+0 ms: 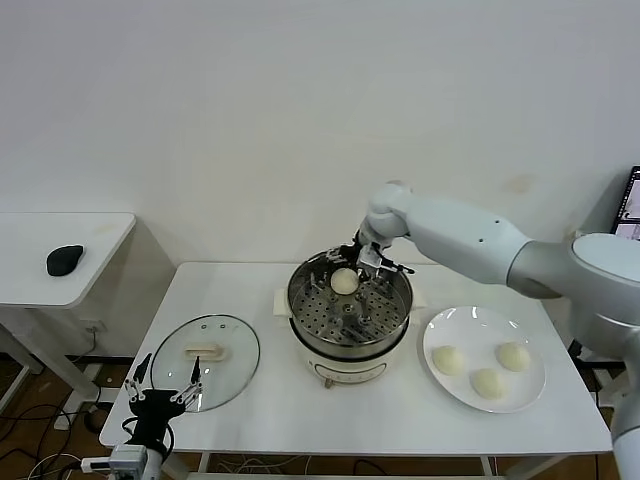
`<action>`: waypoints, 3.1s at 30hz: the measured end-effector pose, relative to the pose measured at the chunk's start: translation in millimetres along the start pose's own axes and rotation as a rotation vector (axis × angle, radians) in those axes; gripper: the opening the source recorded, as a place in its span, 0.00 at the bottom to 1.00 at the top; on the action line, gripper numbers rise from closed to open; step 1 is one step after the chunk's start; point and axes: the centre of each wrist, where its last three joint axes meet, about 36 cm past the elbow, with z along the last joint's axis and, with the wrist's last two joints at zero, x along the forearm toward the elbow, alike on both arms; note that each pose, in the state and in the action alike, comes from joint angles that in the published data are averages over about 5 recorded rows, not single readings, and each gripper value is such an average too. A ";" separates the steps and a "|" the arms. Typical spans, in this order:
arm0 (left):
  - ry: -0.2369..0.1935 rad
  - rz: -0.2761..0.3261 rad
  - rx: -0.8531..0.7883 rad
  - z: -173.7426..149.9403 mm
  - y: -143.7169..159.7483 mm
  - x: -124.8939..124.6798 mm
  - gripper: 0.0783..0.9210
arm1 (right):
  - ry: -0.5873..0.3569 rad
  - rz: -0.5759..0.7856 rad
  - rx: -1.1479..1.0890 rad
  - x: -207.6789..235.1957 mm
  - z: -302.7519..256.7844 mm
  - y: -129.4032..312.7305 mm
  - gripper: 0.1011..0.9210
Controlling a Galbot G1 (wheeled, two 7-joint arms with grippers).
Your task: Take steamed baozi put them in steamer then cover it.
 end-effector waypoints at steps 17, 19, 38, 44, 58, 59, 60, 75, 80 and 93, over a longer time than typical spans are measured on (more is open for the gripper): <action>-0.021 0.017 -0.012 -8.6 2.2 1.5 0.88 | 0.085 -0.015 -0.659 123.7 -13.2 109.2 0.88; -0.022 0.018 -0.012 -9.0 2.7 1.3 0.88 | 0.090 -0.023 -0.714 130.4 -16.8 129.6 0.88; -0.012 -0.002 -0.014 -5.9 7.6 1.8 0.88 | 0.106 -0.150 -0.959 87.2 -47.5 268.8 0.88; -0.005 -0.011 -0.015 -3.4 8.7 1.5 0.88 | 0.102 -0.189 -0.976 54.2 -52.4 289.4 0.88; 0.003 -0.024 -0.021 0.1 12.7 0.3 0.88 | 0.074 -0.210 -0.983 -14.3 -51.2 300.2 0.88; 0.003 -0.024 -0.022 0.3 12.6 0.1 0.88 | 0.072 -0.208 -0.984 -18.0 -50.9 299.1 0.88; 0.003 -0.024 -0.022 0.5 12.4 0.1 0.88 | 0.070 -0.206 -0.984 -21.5 -50.5 297.8 0.88; 0.006 -0.028 -0.020 2.8 12.4 -0.7 0.88 | 0.052 -0.224 -0.993 -59.3 -50.4 289.5 0.77; 0.006 -0.028 -0.020 2.6 12.2 -0.8 0.88 | 0.048 -0.219 -0.997 -61.2 -49.4 286.7 0.65; -0.004 -0.023 -0.019 -0.7 11.3 -0.6 0.88 | 0.080 -0.194 -1.031 -14.7 -28.9 282.3 0.59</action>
